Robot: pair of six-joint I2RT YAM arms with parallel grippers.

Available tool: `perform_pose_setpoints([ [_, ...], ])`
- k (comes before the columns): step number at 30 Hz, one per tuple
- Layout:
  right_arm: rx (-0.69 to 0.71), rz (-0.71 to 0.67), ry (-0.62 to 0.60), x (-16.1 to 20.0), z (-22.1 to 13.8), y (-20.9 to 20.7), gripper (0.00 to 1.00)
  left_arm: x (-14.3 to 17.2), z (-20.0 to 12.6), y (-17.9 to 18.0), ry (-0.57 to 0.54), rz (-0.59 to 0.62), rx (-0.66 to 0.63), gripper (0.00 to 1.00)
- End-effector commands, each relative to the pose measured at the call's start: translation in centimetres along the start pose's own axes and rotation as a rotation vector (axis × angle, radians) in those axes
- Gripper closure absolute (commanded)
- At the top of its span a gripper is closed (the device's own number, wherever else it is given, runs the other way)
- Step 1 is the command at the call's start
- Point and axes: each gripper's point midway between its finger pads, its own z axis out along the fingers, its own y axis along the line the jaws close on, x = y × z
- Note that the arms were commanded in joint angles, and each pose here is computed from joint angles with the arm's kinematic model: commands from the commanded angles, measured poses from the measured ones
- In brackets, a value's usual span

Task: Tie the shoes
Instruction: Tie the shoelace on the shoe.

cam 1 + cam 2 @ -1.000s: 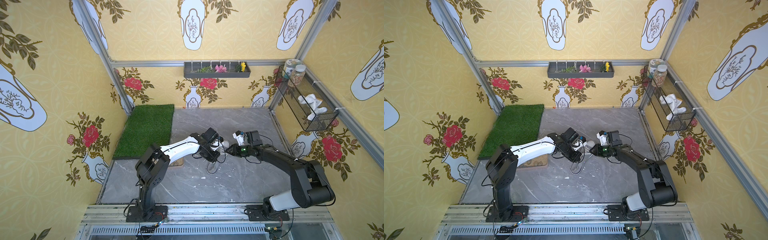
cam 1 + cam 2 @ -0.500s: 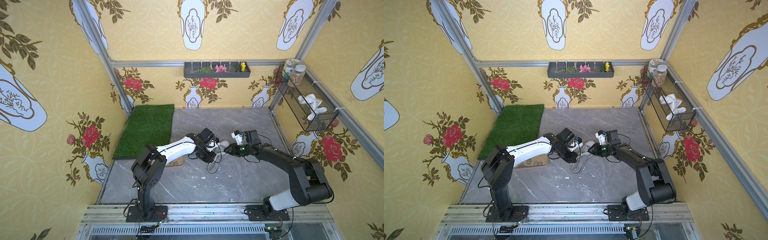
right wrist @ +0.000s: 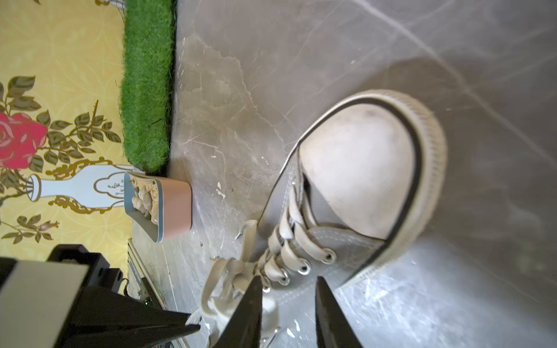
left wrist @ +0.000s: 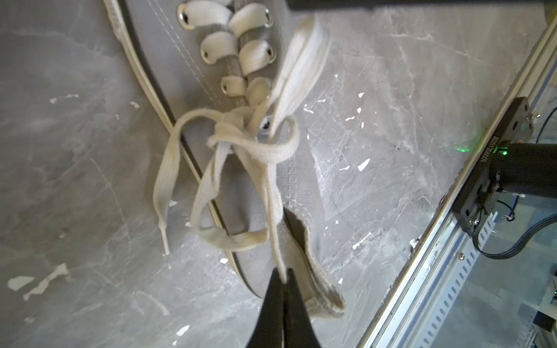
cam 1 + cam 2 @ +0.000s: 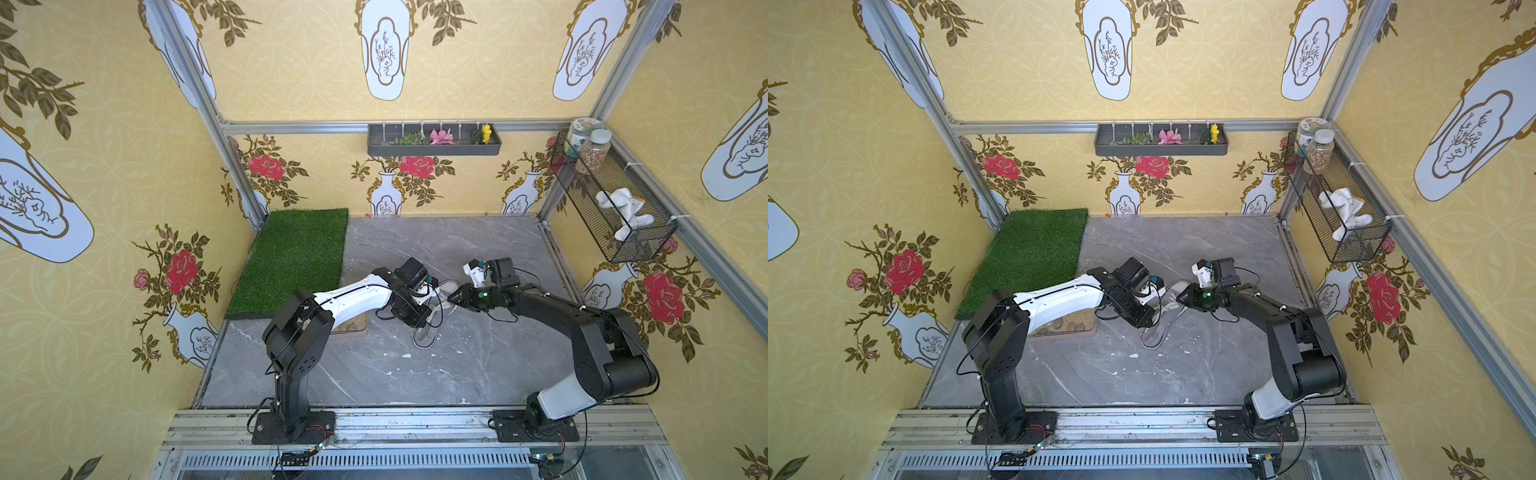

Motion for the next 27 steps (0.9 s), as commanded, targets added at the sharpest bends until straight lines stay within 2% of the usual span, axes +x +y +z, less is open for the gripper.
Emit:
perform_pose_setpoints([
  [1, -0.017, -0.025, -0.065, -1.7, -1.0, 0.7, 0.68, 0.4, 0.4, -0.1, 0.014, 0.012, 0.018, 1.0],
  [8, -0.028, -0.037, -0.085, -2.5, -1.8, 1.5, 0.67, 0.4, 0.7, -0.1, 0.017, 0.017, 0.019, 1.0],
  [15, -0.006, -0.069, 0.011, -2.3, 1.6, 2.5, 0.68, 0.1, 0.8, -0.2, 0.013, 0.023, 0.024, 1.0],
  [19, 0.009, -0.094, 0.073, -0.8, 2.2, 2.5, 0.71, 0.1, 0.8, -0.2, 0.012, 0.02, 0.023, 1.0],
  [27, -0.007, -0.085, 0.134, 2.1, 1.1, 2.5, 0.76, 0.4, 0.7, -0.1, 0.019, 0.022, 0.018, 1.0],
])
